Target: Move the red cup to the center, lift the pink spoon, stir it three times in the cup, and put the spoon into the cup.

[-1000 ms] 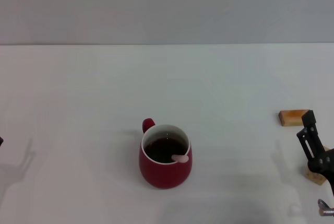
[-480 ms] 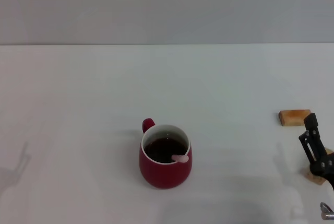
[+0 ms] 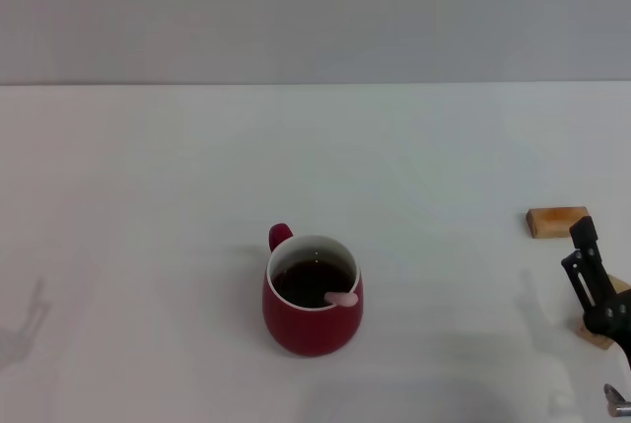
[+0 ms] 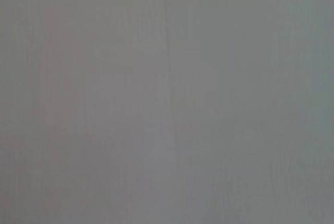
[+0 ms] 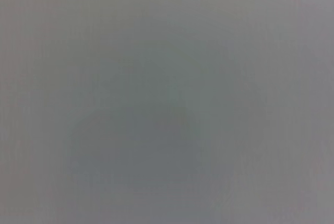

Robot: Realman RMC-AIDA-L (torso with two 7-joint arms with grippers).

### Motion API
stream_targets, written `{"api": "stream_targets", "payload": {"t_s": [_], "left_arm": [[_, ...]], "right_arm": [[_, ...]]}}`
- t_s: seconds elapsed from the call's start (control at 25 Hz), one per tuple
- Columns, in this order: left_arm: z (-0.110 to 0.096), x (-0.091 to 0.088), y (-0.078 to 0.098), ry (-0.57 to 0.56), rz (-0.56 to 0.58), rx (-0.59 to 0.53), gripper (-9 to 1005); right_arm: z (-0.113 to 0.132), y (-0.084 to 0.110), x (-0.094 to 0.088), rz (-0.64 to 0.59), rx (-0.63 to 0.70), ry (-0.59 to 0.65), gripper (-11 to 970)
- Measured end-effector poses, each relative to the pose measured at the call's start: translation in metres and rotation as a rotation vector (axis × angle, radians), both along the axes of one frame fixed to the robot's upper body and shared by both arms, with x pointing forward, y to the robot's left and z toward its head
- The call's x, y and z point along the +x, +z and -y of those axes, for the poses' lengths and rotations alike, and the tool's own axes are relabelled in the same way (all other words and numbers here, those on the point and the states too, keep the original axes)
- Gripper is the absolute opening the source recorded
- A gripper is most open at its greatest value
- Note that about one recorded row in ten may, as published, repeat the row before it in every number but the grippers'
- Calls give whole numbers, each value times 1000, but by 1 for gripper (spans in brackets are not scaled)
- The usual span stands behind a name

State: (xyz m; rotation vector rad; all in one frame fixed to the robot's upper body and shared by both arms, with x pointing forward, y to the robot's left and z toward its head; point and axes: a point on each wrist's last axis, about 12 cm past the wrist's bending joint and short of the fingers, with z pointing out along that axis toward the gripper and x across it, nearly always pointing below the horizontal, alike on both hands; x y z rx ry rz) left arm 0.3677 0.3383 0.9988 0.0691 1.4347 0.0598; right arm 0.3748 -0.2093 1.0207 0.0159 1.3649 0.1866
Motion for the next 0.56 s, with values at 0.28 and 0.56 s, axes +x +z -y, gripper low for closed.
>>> {"api": "stream_targets", "payload": {"t_s": [0.28, 0.56], "left_arm": [[-1, 0, 0, 2, 3, 2, 855], [-2, 1, 1, 0, 5, -5, 855]], "right_arm": [[0, 0, 0, 2, 2, -1, 752], [5, -3, -2, -20, 7, -41, 752]]}}
